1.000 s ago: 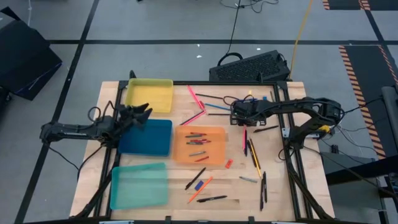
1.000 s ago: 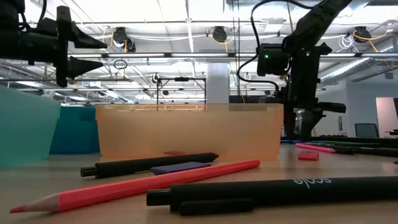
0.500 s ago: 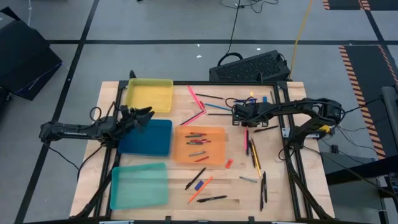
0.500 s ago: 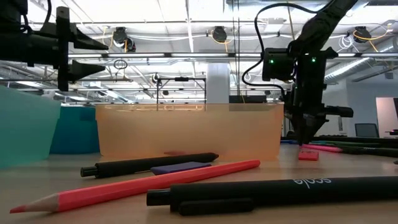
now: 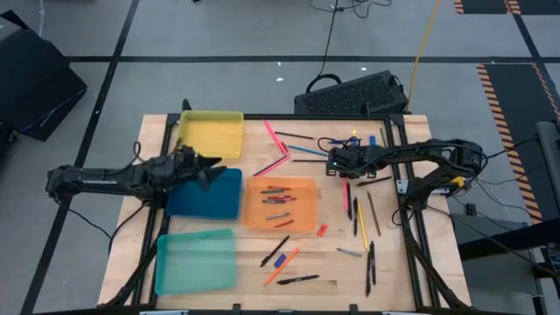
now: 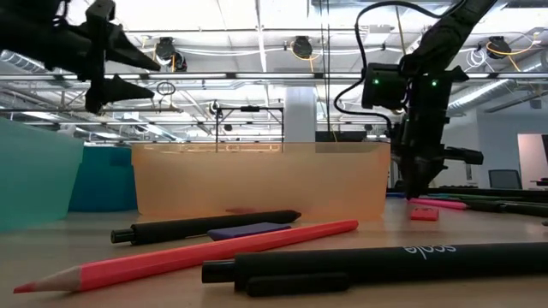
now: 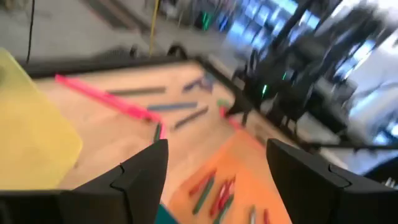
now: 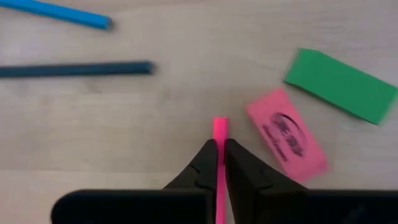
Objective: Sort crayons/erasers/pens/pencils in bins
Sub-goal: Put the pink pencil into yellow bin
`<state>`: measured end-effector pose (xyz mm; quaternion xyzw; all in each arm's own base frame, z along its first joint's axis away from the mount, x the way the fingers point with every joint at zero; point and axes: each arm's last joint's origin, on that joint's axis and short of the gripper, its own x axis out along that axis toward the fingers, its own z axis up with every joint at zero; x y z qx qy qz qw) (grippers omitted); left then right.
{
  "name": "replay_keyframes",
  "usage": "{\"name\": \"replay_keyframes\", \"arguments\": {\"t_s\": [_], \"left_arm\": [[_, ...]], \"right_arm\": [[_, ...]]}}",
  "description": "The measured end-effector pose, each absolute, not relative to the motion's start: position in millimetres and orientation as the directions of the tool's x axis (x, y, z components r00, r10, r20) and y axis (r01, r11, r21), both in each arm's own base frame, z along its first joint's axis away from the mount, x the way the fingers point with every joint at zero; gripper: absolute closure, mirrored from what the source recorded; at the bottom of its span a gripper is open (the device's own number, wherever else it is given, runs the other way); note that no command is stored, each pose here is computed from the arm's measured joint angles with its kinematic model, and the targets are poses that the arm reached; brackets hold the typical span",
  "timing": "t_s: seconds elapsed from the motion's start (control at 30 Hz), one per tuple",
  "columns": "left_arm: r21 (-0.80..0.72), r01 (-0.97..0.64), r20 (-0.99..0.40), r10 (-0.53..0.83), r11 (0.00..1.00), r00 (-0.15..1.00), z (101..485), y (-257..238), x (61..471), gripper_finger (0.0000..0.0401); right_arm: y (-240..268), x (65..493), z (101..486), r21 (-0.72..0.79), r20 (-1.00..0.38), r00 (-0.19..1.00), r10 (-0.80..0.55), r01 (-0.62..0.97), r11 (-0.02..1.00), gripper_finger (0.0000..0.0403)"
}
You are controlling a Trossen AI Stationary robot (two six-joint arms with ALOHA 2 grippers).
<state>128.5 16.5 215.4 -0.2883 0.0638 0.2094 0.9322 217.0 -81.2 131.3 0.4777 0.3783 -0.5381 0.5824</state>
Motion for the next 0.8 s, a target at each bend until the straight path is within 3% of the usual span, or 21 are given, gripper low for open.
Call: {"name": "replay_keyframes", "arguments": {"t_s": [0.3, 0.4, 0.5, 0.6, 0.7, 0.8], "left_arm": [[-0.465, -0.496, -0.376, 0.344, 0.733, 0.860, 253, 32, 167, 0.0128], [-0.502, -0.487, -0.389, 0.317, 0.715, 0.865, 266, 44, 184, 0.0128], [-0.511, -0.459, -0.392, 0.278, 0.727, 0.877, 280, 58, 200, 0.0128], [-0.501, -0.461, -0.403, 0.274, 0.733, 0.873, 287, 72, 212, 0.0128], [-0.470, -0.461, -0.404, 0.281, 0.753, 0.871, 292, 82, 218, 0.0128], [-0.450, -0.466, -0.384, 0.306, 0.762, 0.871, 300, 89, 219, 0.0128]], "right_arm": [[-83, 216, 169, 0.320, -0.854, 0.315, -0.414, 0.945, 0.059, 0.0402], [-87, 213, 194, 0.373, -0.733, 0.387, -0.560, 0.916, 0.145, 0.0402], [-92, 208, 216, 0.402, -0.632, 0.462, -0.623, 0.882, 0.246, 0.0402], [-92, 205, 231, 0.363, -0.577, 0.579, -0.576, 0.814, 0.454, 0.0402], [-82, 210, 238, 0.228, -0.545, 0.687, -0.480, 0.673, 0.704, 0.0402], [-73, 213, 237, 0.086, -0.552, 0.711, -0.436, 0.569, 0.818, 0.0402]]}}
